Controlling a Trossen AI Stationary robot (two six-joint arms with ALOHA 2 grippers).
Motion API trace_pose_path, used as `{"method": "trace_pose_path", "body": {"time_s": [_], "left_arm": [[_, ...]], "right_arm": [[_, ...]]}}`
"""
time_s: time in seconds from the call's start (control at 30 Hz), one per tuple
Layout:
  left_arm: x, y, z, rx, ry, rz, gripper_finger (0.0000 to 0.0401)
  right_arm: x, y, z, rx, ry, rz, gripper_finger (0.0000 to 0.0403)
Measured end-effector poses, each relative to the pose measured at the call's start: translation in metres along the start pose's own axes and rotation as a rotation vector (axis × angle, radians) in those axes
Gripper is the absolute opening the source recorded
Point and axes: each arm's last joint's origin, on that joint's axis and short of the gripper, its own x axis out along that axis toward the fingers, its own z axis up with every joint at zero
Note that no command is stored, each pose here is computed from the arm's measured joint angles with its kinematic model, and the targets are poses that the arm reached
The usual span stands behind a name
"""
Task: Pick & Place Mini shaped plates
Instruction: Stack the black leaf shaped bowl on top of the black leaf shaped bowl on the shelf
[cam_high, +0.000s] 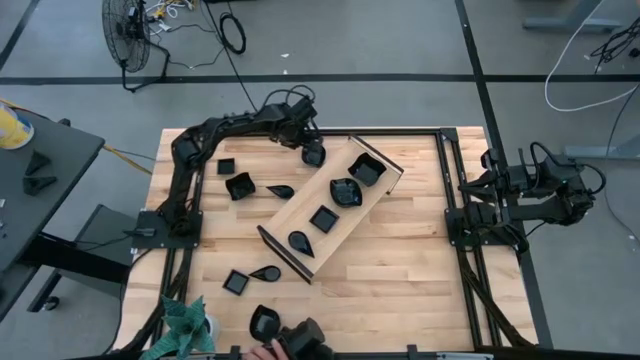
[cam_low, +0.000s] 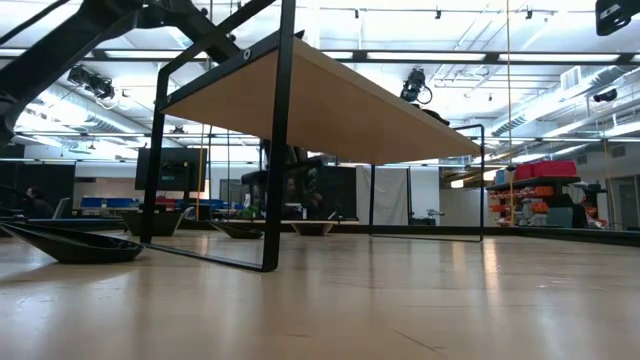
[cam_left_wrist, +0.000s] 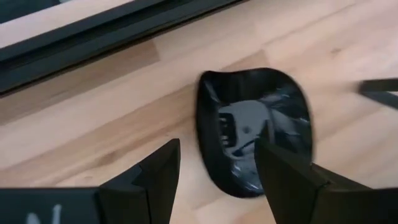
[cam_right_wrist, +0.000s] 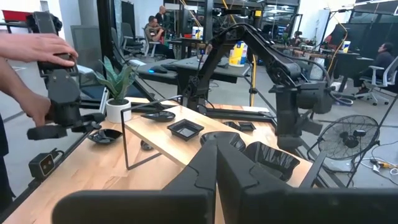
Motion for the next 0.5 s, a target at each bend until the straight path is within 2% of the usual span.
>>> {"method": "trace_pose_path", "body": {"time_s": [0.27,0.5], "left_arm": [[0.017,0.009,0.001,-0.016,0.016,0.039,0.021],[0.029,0.008,-0.001,-0.015,0.052,-0.002,0.021]], "right_arm": [[0.0,0.0,0.0,0.0,0.0,0.0,0.001],[0.0,0.0,0.0,0.0,0.0,0.0,0.001]]}}
